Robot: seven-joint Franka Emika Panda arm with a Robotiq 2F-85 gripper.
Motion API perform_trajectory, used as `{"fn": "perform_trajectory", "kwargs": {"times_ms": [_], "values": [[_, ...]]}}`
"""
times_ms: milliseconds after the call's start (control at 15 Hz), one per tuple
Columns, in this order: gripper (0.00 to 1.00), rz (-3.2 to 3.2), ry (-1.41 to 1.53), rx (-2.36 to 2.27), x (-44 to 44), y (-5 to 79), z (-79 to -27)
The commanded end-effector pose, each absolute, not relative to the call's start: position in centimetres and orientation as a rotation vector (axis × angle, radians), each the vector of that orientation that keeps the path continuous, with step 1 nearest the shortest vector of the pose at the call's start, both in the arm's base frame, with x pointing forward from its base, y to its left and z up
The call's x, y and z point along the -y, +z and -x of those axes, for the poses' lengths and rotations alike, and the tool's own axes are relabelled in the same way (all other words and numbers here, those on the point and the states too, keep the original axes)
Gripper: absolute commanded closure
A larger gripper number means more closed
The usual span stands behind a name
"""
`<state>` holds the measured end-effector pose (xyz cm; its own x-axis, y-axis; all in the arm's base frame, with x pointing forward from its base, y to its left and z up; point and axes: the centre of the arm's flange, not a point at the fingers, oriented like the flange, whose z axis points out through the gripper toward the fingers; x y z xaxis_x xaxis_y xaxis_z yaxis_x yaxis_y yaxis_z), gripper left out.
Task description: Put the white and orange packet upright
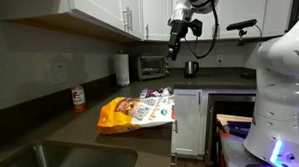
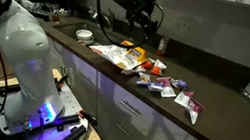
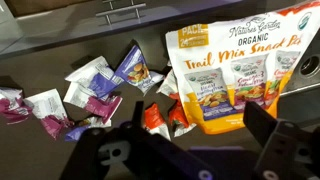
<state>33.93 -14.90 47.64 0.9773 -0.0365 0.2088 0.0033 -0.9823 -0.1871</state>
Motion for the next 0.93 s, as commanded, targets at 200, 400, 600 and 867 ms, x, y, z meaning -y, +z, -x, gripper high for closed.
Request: {"fn": "perform_trajectory", "kwargs": {"times_ms": [200, 400, 600, 867], "values": [[0.0, 2.937, -0.315, -0.025, 14.9, 47.6, -33.9], [0.0, 2.937, -0.315, -0.025, 14.9, 47.6, -33.9], [0.0, 2.937, -0.315, -0.025, 14.9, 47.6, -33.9], [0.0, 2.946, -0.279, -0.115, 15.2, 47.5, -31.3]]}}
